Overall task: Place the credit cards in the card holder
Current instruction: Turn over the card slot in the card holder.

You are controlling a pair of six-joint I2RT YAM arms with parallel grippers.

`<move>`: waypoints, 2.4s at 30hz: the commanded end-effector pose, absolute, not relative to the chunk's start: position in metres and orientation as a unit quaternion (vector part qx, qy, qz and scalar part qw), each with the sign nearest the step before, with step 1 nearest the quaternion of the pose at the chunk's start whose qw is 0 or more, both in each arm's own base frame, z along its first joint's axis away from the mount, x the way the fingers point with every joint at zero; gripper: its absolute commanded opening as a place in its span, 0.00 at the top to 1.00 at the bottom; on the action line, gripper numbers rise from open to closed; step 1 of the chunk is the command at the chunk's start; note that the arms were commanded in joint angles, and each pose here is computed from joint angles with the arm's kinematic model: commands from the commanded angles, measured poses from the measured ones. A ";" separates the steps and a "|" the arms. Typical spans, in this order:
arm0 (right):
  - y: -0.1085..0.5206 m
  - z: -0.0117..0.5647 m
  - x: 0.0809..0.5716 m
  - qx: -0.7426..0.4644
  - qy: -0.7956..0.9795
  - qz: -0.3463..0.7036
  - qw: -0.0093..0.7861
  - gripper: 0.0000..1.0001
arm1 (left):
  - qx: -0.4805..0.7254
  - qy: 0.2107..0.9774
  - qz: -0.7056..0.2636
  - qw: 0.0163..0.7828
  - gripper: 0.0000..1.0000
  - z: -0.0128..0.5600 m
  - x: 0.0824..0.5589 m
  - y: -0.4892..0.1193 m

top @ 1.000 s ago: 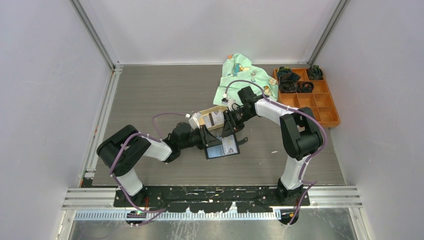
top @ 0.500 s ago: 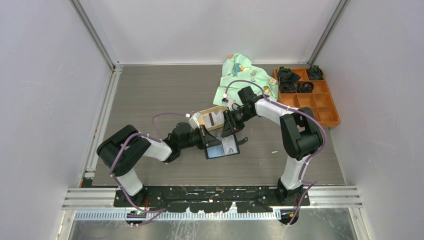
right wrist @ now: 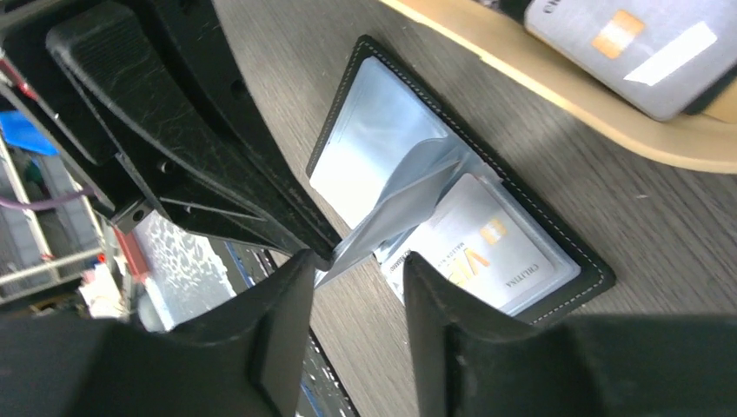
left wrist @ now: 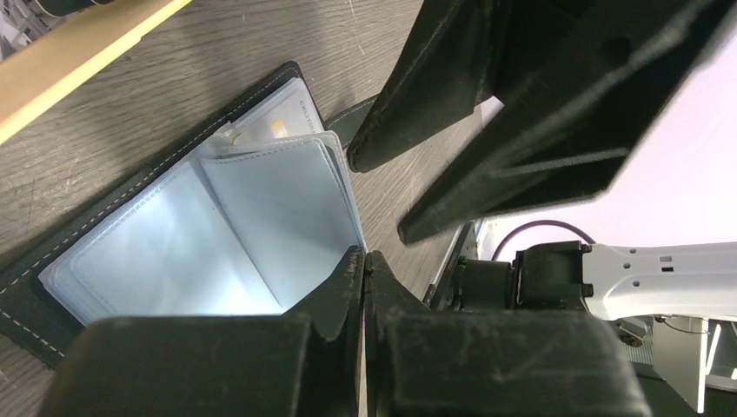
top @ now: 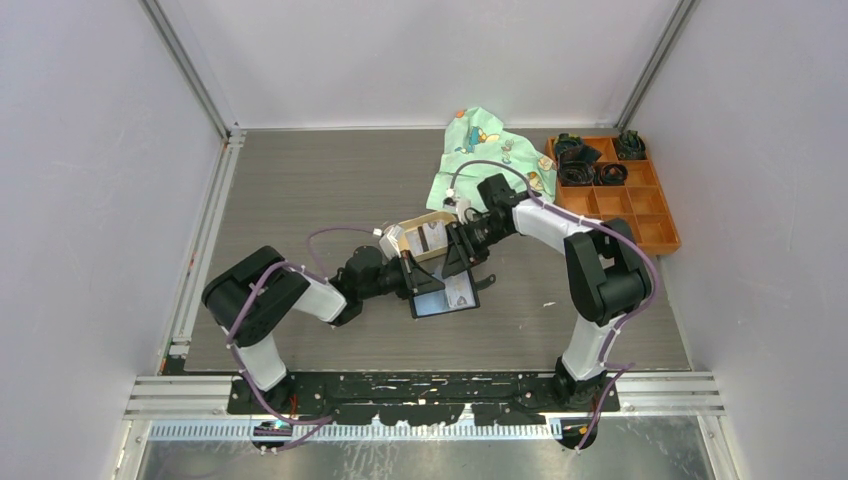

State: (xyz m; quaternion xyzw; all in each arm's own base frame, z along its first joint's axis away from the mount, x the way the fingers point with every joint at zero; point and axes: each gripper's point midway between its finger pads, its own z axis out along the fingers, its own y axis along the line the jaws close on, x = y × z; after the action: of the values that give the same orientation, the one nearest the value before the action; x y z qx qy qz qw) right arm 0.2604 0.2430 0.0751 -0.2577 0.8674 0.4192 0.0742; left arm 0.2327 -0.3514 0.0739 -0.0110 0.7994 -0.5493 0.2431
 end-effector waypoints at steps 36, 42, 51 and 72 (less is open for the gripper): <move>0.251 0.081 0.238 -0.336 0.837 0.425 0.081 0.45 | -0.001 0.802 -0.546 0.243 0.78 0.067 0.225 -0.346; 0.252 0.083 0.243 -0.301 0.841 0.443 0.075 0.45 | -0.002 0.803 -0.543 0.244 0.75 0.066 0.223 -0.344; 0.242 0.066 0.255 -0.270 0.870 0.407 0.070 0.51 | -0.005 0.803 -0.545 0.241 0.74 0.060 0.223 -0.344; 0.236 0.107 0.256 -0.390 0.816 0.371 0.212 0.79 | 0.082 0.794 -0.423 0.428 0.33 0.141 0.212 -0.261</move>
State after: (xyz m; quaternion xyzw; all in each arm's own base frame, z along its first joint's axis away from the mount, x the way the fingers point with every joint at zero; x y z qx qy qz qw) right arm 0.2648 0.2151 0.0971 -0.3488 0.8587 0.3235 0.1907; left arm 0.2082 -0.2833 0.1427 0.0693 0.7893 -0.4721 0.3864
